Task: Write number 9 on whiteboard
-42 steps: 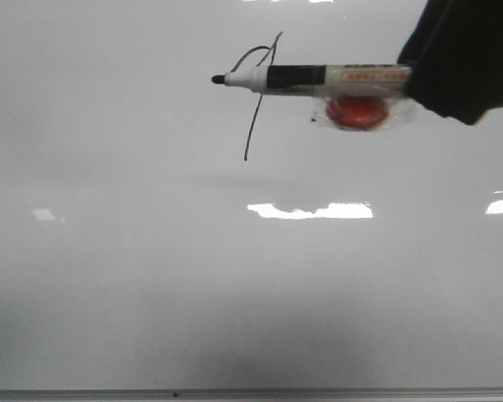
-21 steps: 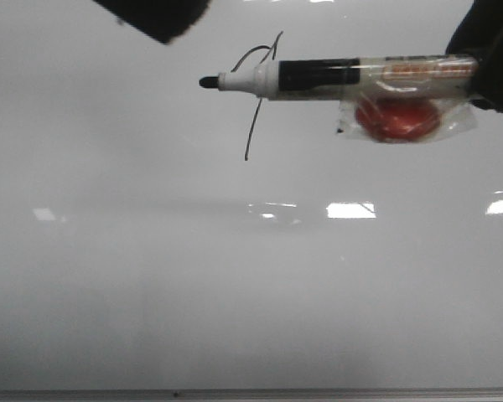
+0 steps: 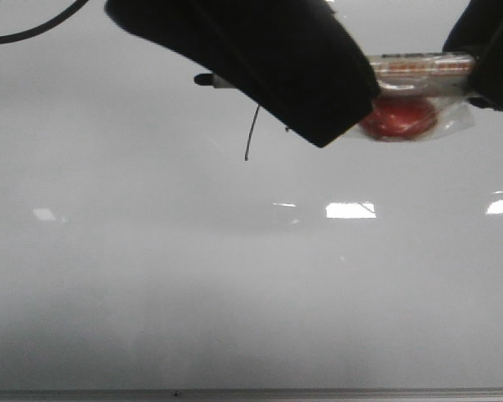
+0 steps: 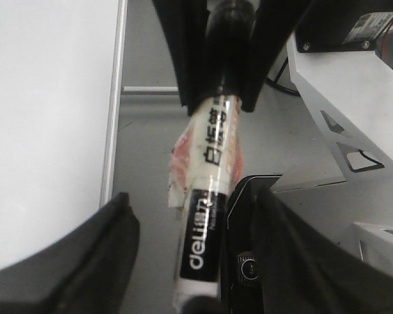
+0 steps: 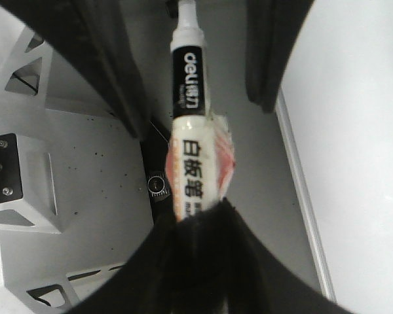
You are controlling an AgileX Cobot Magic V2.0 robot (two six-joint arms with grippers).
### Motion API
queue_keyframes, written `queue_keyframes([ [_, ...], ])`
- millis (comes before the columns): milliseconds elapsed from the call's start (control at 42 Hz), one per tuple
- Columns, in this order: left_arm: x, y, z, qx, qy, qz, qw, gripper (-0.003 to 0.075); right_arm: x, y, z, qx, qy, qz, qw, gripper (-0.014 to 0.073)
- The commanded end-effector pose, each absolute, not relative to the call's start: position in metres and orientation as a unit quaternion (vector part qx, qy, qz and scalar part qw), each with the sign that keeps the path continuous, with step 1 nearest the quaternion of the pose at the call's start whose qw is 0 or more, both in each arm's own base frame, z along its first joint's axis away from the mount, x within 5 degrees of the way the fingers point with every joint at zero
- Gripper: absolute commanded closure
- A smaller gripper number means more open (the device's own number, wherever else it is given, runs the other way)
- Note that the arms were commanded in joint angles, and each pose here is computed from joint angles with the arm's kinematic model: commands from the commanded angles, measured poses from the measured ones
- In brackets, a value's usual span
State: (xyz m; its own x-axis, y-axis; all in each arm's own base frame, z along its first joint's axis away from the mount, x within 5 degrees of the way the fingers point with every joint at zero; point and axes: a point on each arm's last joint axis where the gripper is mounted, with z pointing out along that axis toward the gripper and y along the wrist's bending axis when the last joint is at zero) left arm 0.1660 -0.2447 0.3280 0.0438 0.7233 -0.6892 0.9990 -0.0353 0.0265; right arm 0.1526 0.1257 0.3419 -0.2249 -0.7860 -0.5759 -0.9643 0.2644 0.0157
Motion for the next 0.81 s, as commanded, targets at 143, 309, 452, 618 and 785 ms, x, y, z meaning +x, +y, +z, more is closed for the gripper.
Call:
queue_keyframes([
  [143,0.163,-0.246,0.349,0.657,0.631,-0.274,0.309,0.0601,0.149,0.127,0.355,-0.573,0.748,0.202,0.269,0.0575],
  [309,0.164,-0.243,0.348,0.66,0.635,-0.259,0.306,0.0671,0.149,0.125,0.358,-0.569,0.75,0.199,0.273,0.0183],
  [452,0.171,-0.225,0.361,0.614,0.7,-0.181,0.317,0.0671,0.145,0.099,0.379,-0.496,0.8,0.132,0.31,0.0067],
  [618,0.178,-0.176,0.389,0.462,0.801,-0.054,0.376,0.0671,0.136,0.063,0.391,-0.368,0.863,0.047,0.343,0.0067],
  [785,0.178,-0.122,0.412,0.306,0.845,-0.004,0.438,0.0671,0.134,0.058,0.393,-0.352,0.869,0.034,0.347,0.0067],
])
